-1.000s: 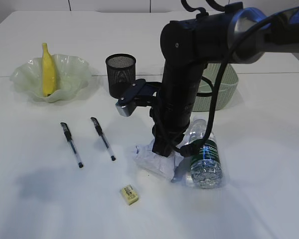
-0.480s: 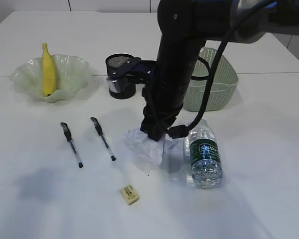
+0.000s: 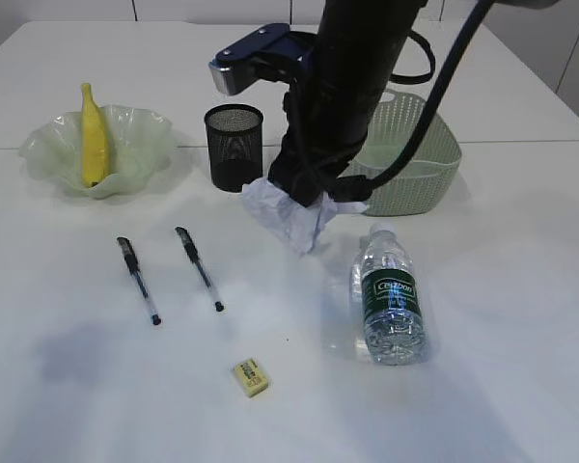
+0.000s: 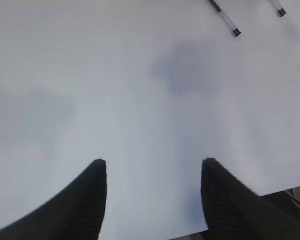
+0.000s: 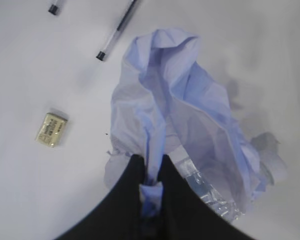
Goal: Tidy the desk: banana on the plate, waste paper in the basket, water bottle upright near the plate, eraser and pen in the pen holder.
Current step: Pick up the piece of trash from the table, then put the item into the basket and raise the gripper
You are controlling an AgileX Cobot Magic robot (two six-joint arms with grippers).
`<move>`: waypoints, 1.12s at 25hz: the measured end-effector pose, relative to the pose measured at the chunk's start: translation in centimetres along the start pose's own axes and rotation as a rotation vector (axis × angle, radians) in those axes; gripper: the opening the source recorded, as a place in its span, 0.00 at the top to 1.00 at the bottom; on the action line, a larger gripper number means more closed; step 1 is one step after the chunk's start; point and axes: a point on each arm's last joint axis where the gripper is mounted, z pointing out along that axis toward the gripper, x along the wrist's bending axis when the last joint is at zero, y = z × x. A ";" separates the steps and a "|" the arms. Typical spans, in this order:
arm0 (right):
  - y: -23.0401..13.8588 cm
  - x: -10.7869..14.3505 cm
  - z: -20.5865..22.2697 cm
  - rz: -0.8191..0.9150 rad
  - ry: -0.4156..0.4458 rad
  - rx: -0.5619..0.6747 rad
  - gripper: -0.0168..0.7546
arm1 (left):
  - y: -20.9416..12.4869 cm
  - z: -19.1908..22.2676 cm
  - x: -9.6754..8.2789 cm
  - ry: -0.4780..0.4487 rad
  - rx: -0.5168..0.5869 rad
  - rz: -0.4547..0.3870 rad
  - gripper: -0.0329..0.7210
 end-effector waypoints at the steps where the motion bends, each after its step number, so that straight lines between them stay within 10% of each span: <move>1: -0.1 -0.4 -0.1 0.015 -0.011 0.003 0.95 | 0.0 0.0 0.0 0.000 0.000 0.000 0.39; 18: -4.5 -12.0 -3.2 0.419 -0.196 -0.197 0.95 | 0.3 0.0 -0.4 -0.045 -0.033 -0.028 0.39; 28: -4.1 -14.8 -1.3 0.477 -0.281 -0.312 0.95 | 1.1 -0.1 -0.3 -0.040 -0.122 -0.035 0.39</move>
